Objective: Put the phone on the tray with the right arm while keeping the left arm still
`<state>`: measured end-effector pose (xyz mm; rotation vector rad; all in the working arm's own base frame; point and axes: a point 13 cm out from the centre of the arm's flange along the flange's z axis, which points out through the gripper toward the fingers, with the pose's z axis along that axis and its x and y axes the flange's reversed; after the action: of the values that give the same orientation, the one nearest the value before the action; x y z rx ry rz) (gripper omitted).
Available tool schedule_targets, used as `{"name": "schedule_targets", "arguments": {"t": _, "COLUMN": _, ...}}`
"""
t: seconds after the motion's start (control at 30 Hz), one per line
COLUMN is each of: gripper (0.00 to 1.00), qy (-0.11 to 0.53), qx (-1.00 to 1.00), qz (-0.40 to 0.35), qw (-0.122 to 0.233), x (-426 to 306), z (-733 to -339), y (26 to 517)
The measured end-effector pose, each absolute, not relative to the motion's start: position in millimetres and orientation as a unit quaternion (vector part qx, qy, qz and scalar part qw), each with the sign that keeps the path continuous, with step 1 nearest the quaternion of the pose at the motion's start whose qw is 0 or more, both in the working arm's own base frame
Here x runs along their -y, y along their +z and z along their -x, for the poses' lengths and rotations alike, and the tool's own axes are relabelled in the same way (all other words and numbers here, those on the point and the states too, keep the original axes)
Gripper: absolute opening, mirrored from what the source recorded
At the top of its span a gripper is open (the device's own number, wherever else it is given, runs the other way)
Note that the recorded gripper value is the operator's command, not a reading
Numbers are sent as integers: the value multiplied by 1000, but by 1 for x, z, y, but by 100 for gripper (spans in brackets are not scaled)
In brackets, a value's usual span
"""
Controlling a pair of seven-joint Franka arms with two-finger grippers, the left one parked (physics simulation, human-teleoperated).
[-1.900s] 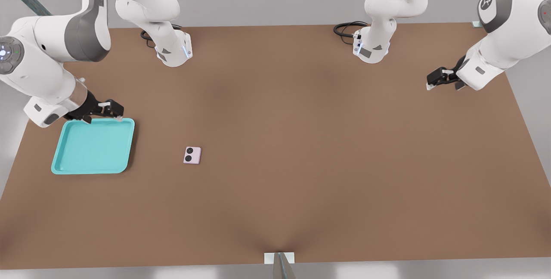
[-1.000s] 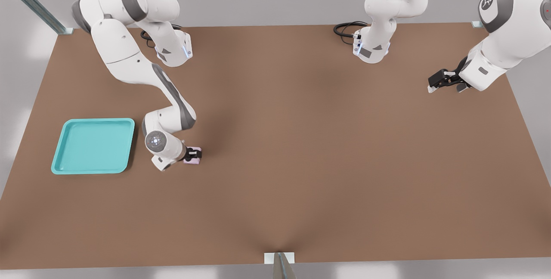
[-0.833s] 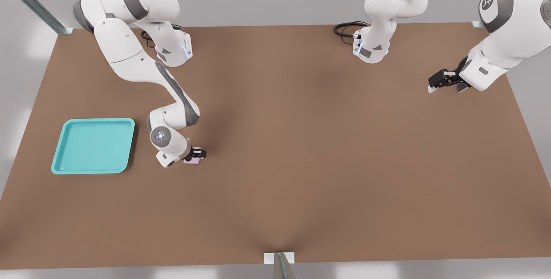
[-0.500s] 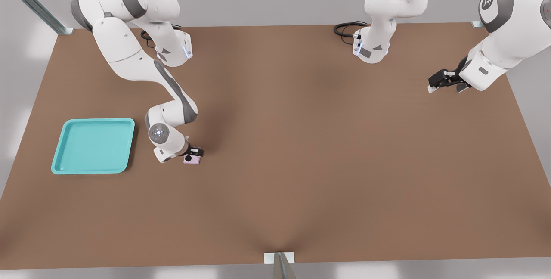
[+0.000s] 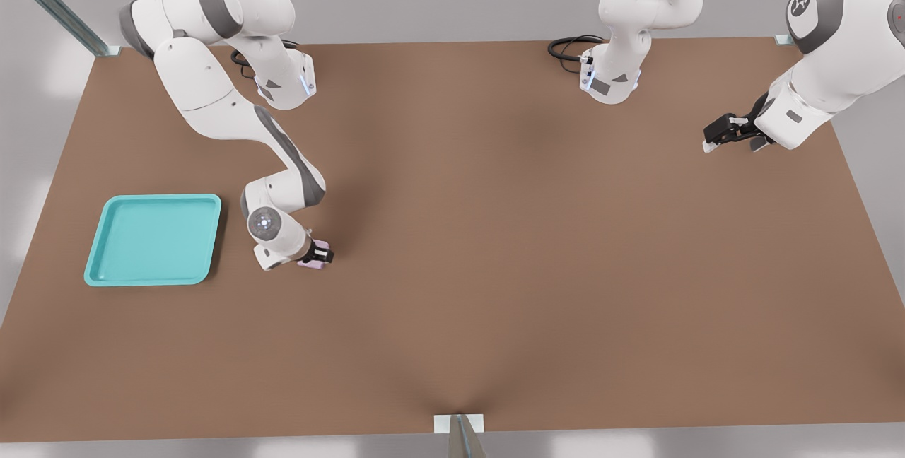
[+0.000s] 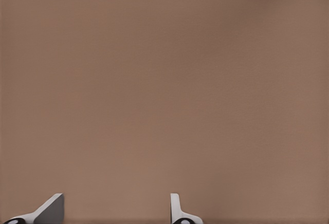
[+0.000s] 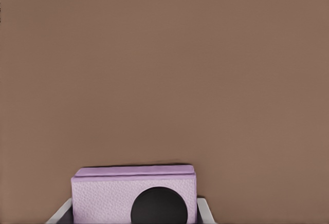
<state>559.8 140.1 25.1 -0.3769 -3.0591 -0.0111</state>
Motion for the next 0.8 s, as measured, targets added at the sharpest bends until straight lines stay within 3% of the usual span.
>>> {"name": "schedule_targets", "arguments": {"t": 0.13, "gripper": 73, "qy": -1, "qx": 992, "qz": 124, "qw": 24, "x": -140, "z": -562, "y": 36}}
{"name": "schedule_targets", "arguments": {"t": 0.2, "gripper": 73, "qy": 1, "qx": 992, "qz": 125, "qw": 20, "x": -139, "z": -564, "y": 44}}
{"name": "schedule_targets", "arguments": {"t": 0.3, "gripper": 74, "qy": 4, "qx": 990, "qz": 141, "qw": -10, "x": -111, "z": -586, "y": 97}}
{"name": "schedule_targets", "arguments": {"t": 0.43, "gripper": 74, "qy": 15, "qx": 976, "qz": 215, "qw": -16, "x": 32, "z": -595, "y": 129}}
{"name": "schedule_targets", "arguments": {"t": 0.6, "gripper": 74, "qy": 20, "qx": 963, "qz": 271, "qw": -1, "x": 210, "z": -553, "y": 130}}
{"name": "schedule_targets", "arguments": {"t": 0.67, "gripper": 100, "qy": 16, "qx": 962, "qz": 272, "qw": 15, "x": 256, "z": -525, "y": 116}}
{"name": "schedule_targets", "arguments": {"t": 0.8, "gripper": 100, "qy": 7, "qx": 975, "qz": 221, "qw": 33, "x": 276, "z": -509, "y": 98}}
